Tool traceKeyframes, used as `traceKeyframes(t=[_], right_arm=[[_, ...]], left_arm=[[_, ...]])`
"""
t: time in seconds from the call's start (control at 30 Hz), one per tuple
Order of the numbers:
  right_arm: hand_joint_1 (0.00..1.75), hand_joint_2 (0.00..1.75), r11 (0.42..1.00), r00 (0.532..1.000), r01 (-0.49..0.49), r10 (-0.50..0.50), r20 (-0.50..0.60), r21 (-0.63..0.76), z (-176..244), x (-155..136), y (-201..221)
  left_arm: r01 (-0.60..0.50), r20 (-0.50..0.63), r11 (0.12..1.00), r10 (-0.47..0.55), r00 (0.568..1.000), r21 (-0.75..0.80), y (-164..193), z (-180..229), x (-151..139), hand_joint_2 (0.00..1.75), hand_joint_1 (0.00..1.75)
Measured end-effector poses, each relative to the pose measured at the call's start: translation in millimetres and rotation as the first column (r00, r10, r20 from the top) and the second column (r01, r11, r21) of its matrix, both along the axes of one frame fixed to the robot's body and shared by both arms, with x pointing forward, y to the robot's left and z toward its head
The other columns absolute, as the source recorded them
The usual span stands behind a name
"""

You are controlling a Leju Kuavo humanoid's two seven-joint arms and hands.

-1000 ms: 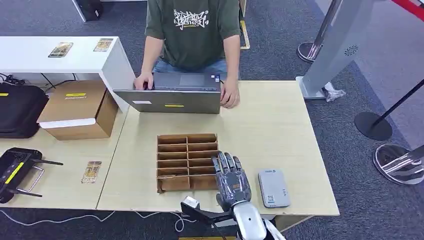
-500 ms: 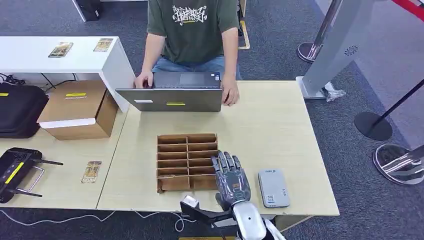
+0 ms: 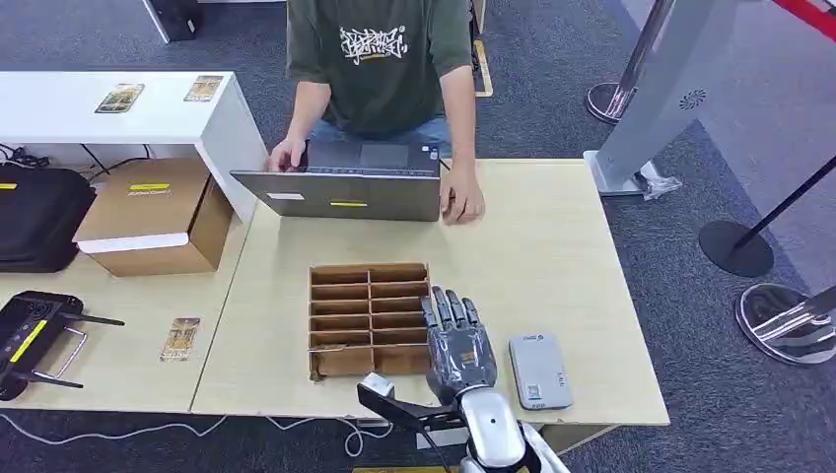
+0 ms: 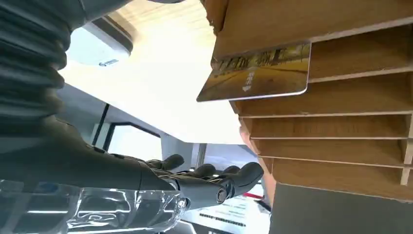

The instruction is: Pass the card to the sensor for recognition and then transmit it.

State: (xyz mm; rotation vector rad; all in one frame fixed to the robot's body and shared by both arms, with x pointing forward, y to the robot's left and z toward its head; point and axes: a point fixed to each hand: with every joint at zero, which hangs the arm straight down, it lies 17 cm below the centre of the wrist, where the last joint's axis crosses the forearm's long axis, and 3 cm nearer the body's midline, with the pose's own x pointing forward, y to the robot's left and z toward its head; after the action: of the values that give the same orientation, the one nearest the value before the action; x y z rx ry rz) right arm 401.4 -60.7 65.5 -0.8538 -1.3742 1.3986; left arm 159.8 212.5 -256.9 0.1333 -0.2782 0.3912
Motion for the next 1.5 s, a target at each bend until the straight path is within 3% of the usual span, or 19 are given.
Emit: traceKeyframes(t=[1.5], right_arm=[[0.00,1.75,0.997,0.998,-0.058,0.059,-0.014,0.055,10.4,-5.5,36.6]], left_arm=[[0.015,-0.013,1.000,-0.015,1.000,-0.007,-3.4,0.8,2.8,0.00,0.00]])
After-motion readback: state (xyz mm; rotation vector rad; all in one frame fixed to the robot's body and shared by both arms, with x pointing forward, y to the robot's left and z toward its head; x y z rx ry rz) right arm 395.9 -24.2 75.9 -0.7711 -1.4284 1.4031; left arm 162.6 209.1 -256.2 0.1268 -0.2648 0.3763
